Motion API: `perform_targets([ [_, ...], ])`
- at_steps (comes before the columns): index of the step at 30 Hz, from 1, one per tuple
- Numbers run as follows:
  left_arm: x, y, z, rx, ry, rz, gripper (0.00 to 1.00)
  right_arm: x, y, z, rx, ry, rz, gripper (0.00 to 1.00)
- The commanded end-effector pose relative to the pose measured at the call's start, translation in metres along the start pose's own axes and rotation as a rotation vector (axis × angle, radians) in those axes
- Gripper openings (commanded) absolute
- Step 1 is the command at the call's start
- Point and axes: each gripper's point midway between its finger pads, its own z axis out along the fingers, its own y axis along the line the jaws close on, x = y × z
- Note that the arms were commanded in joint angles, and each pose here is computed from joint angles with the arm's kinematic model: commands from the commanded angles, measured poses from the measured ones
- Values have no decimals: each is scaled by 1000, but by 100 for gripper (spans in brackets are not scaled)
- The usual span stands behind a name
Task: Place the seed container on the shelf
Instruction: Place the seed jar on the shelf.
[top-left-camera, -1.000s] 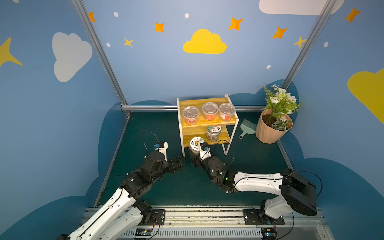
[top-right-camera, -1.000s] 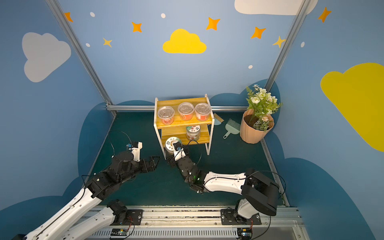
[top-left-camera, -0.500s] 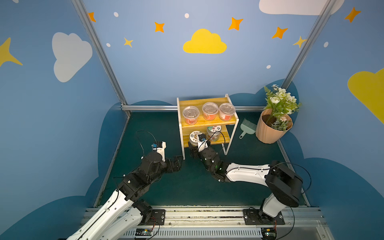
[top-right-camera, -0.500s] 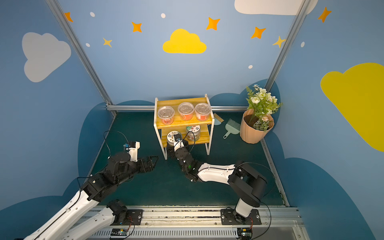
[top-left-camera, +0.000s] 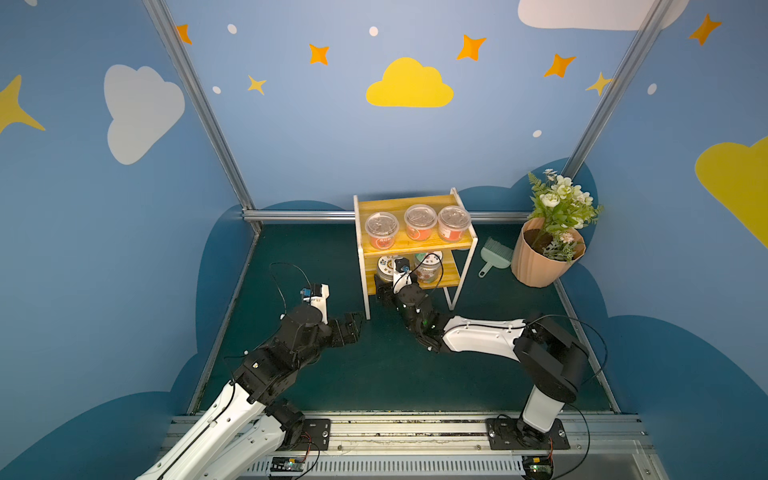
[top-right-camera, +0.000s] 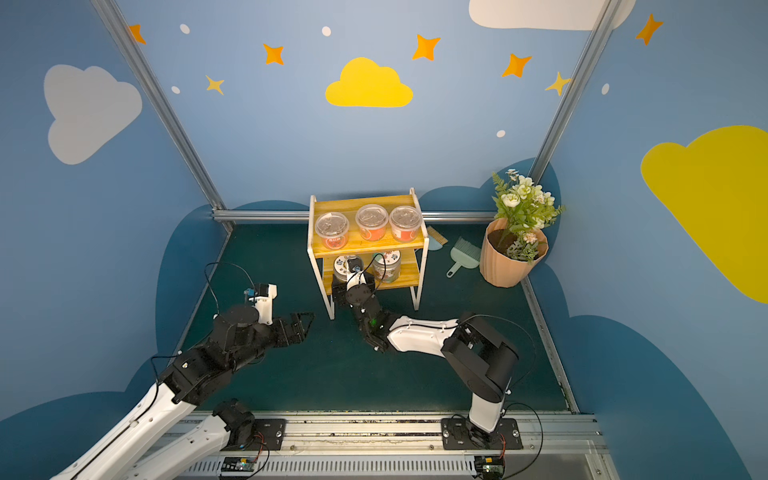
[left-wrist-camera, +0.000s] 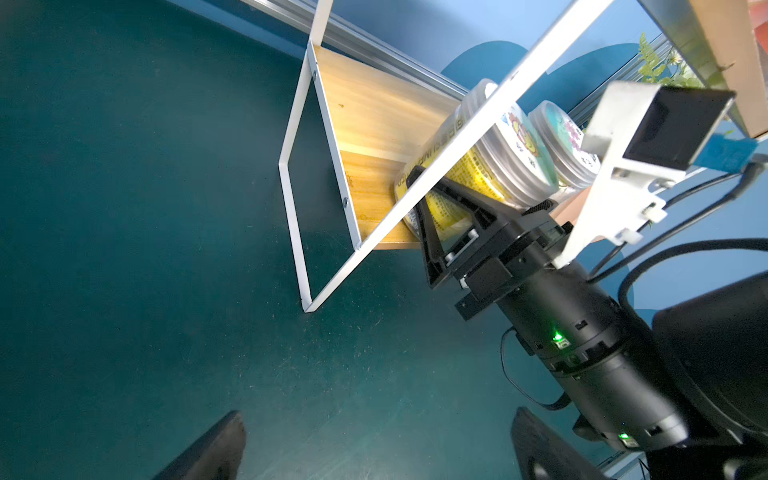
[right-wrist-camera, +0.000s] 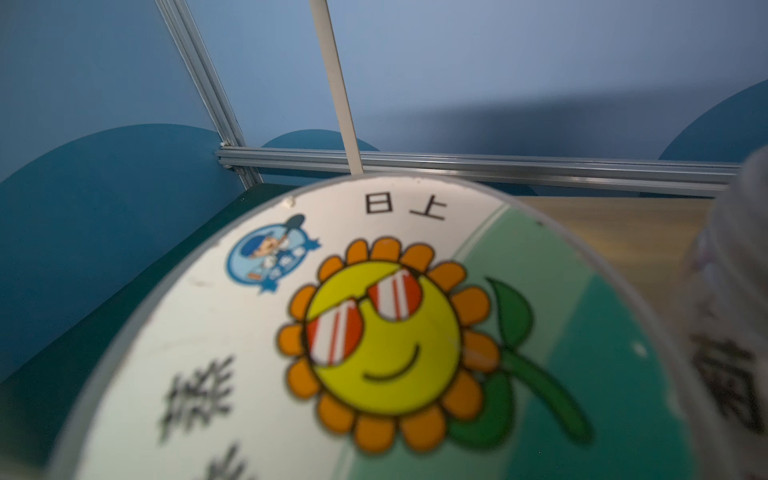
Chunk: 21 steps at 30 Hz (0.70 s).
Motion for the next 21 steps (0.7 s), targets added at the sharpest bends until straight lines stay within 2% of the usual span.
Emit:
perform_targets([
  [1,0,2,-1,-7,-3,16,100,-16,3,9,6,-38,68,58],
  [11,2,4,-1,-11,4,18,100,-1,1,26,59,9,65,63],
  [16,2,5,-1,-13,3,17,100,4,-2,30,89,29,63,74],
  [21,2,4,-2,-6,4,11,100,8,-5,29,110,61,77,91],
])
